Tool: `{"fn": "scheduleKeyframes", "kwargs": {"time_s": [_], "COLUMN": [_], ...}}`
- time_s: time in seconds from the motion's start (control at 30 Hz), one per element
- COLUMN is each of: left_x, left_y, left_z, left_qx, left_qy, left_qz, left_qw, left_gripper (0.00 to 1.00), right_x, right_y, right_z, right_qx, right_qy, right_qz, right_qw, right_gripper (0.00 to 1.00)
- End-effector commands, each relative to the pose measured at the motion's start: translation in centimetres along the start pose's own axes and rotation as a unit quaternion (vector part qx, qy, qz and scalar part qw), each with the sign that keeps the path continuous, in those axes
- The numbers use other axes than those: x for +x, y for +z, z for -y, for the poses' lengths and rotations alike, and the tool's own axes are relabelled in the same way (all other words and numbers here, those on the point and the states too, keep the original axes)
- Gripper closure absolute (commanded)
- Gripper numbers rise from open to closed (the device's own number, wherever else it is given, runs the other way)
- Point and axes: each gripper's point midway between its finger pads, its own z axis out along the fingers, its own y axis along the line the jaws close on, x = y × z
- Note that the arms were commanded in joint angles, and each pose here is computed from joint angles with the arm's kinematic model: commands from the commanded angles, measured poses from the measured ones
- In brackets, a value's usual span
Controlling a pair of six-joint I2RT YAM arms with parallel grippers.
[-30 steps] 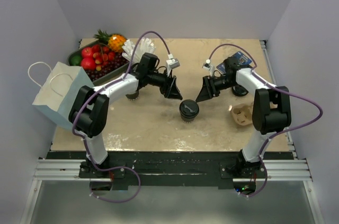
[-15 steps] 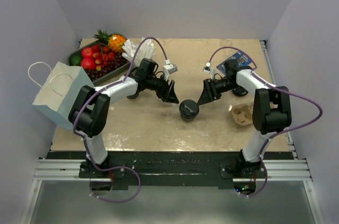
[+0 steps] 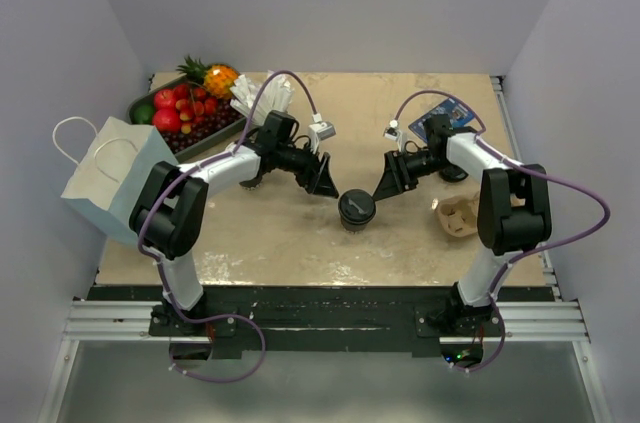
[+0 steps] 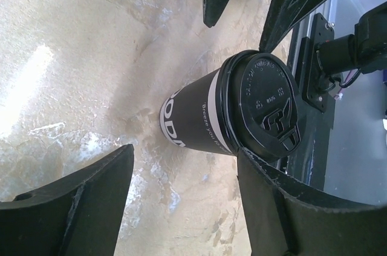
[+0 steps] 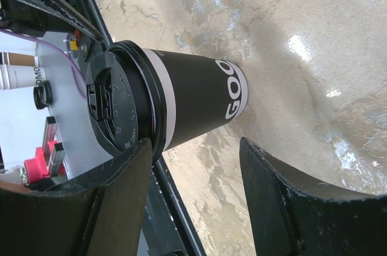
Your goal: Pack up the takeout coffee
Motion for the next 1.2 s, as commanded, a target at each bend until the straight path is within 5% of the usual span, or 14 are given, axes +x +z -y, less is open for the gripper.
{"fn": "scheduleKeyframes", "kwargs": {"time_s": [0.0, 0.57, 1.17], "left_x": [-0.4, 1.4, 5.8], "left_y": [0.2, 2.1, 3.2], "left_z": [1.1, -0.9, -3.6], "left_qx": [0.021, -0.032, -0.106], "left_qy": [0.006, -0.008, -0.017], "left_qz": [0.005, -0.03, -0.089], "left_qw": [1.0, 0.999, 0.99], "left_gripper": [0.26, 0.25, 0.27], "right_x": [-0.1, -0.3, 3.5], "right_y": [-0.5, -0.2, 1.0], "right_z": [-0.3, 0.0, 4.5], "right_qx": [0.008, 0.009, 0.108], "right_qy": [-0.018, -0.012, 0.037], "right_qz": [0.007, 0.01, -0.055], "right_qw": [1.0, 1.0, 0.992], "right_gripper": [0.39, 0.39, 0.5]}}
